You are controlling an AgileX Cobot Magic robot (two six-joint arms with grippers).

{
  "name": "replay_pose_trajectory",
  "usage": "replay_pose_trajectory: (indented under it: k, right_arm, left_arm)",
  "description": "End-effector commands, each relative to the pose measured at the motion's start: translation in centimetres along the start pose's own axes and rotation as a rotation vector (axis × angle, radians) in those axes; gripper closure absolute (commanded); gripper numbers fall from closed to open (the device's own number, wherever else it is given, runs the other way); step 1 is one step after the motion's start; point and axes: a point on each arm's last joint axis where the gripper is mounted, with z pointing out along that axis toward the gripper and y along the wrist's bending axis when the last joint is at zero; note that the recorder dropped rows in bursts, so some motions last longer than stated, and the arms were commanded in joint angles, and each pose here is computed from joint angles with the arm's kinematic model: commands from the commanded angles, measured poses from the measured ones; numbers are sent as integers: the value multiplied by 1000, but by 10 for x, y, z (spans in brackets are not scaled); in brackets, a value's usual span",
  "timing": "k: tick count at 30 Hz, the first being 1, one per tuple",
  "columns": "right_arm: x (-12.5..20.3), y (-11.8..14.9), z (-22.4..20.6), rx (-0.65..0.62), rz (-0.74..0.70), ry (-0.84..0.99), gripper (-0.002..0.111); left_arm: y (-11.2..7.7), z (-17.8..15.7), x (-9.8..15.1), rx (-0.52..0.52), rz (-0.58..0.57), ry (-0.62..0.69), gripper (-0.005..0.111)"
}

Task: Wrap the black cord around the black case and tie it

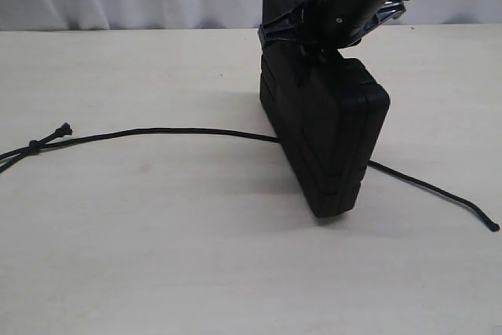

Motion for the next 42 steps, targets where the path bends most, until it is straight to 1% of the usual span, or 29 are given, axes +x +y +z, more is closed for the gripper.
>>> replay_pose_trajectory:
  k: [1,4,7,10,13,14,16,18,20,21,23,24,26,27,28,29,30,32,34,36,38,40,42]
  right_arm:
    - [7,-5,6,46,-42,69,104]
    - [7,-5,6,46,-43,67,104]
    - [6,-5,6,44,-43,62,104]
    - [6,-5,6,44,-43,62,104]
    - [6,-5,6,44,-51,62,104]
    - [6,-5,6,44,-54,62,104]
    - [6,-5,6,43,-61,61,104]
    - [6,-5,6,43,-61,61,104]
    - [6,-5,6,43,-61,61,104]
    - [6,-5,6,42,-61,59,104]
    - [6,-5,6,42,-69,59,104]
    - [6,-5,6,42,-69,59,104]
    - [6,-5,6,42,-73,59,104]
    - [6,-5,6,42,-75,59,104]
    - [6,-5,6,42,-78,59,104]
    - [6,-5,6,42,-83,60,104]
    - [6,-5,6,41,-88,60,104]
    - [6,-5,6,41,-92,60,104]
    - [6,-5,6,43,-92,64,104]
    - [7,-5,6,45,-92,71,104]
    - [8,-6,6,48,-95,79,104]
    - [8,-6,6,49,-108,86,104]
    - [9,-6,6,51,-114,92,104]
  left_arm:
    - [-14,25,-19,-60,83,185,107]
    - [-18,49,-25,-112,159,333,107]
    - [-16,77,-18,-166,255,542,107]
    - [-9,108,-2,-211,343,797,107]
    - [1,136,19,-225,430,1067,107]
    - [4,145,25,-227,441,1122,107]
    - [16,164,46,-247,452,1225,107]
    - [28,177,69,-247,465,1264,107]
    - [43,187,94,-219,533,1323,107]
    - [50,190,105,-189,595,1356,107]
    - [61,194,123,-161,638,1398,105]
    - [66,198,133,-129,677,1403,100]
    - [71,204,143,-93,721,1405,91]
    - [75,209,150,-75,745,1417,81]
    - [77,212,153,-69,757,1428,74]
    - [80,215,159,-74,749,1453,67]
    - [82,222,163,-78,742,1477,57]
    - [89,233,174,-89,719,1564,48]
    - [94,246,182,-87,734,1646,47]
    - [102,257,190,-76,800,1705,46]
    - [109,264,196,-63,866,1710,46]
    - [113,269,202,-36,924,1676,46]
    - [118,269,207,-10,980,1672,47]
